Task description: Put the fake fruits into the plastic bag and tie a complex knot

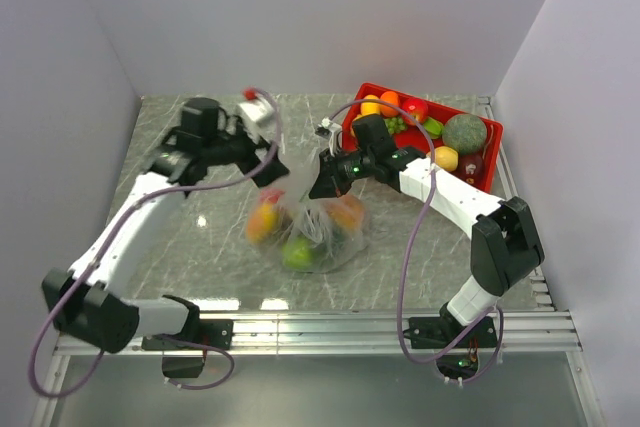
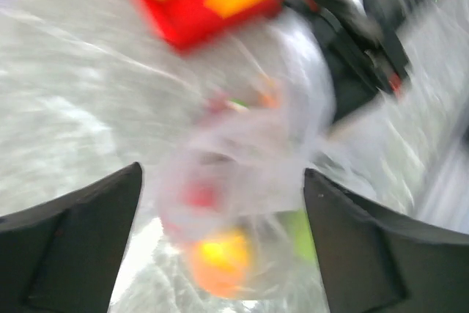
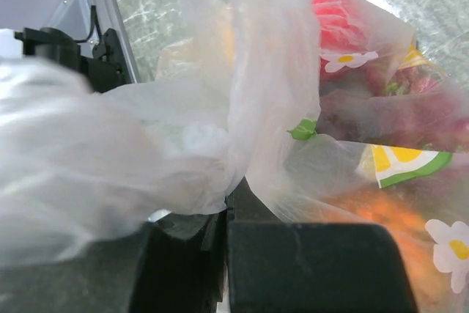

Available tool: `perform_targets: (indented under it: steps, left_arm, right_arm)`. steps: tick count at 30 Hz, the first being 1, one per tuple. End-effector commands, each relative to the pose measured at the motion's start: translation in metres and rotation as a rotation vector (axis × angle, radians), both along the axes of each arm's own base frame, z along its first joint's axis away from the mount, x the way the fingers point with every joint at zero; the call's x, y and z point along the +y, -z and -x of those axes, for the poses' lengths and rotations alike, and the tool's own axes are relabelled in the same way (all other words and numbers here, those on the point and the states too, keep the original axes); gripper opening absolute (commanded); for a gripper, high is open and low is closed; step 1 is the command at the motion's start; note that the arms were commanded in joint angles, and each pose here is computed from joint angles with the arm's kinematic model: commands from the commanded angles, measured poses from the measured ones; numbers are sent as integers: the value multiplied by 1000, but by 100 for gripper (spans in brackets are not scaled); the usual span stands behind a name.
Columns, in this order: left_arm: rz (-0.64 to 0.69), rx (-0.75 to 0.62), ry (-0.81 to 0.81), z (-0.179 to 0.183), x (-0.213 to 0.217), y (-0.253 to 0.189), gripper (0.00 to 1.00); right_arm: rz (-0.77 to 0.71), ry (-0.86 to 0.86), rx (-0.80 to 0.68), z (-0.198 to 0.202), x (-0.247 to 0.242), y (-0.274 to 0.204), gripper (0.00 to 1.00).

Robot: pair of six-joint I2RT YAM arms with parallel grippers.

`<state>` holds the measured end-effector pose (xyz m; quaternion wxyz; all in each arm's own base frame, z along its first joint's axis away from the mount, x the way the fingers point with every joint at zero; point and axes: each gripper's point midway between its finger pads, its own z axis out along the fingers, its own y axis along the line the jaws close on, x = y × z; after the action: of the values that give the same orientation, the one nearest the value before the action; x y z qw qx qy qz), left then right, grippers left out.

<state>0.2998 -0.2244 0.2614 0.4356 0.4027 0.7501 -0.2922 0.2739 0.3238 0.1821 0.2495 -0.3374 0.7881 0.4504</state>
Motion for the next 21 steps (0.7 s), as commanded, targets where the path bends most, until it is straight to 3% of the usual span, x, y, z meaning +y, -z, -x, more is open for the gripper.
perform_targets:
  steps: [1, 5, 7, 10, 21]
  left_arm:
    - [165, -144, -202, -13, 29, -89, 99]
    - [121, -79, -243, -21, 48, -82, 99]
    - [108, 21, -230, -26, 50, -60, 89]
    - [116, 158, -215, -27, 54, -38, 83]
    - [167, 274, -94, -15, 42, -10, 84]
  right_arm:
    - [-37, -16, -115, -3, 1, -22, 0]
    - [-31, -31, -145, -2, -1, -22, 0]
    - [-38, -35, -154, 0, -1, -24, 0]
    - [-35, -47, -180, 0, -2, -25, 0]
    - [-24, -64, -236, -2, 0, -30, 0]
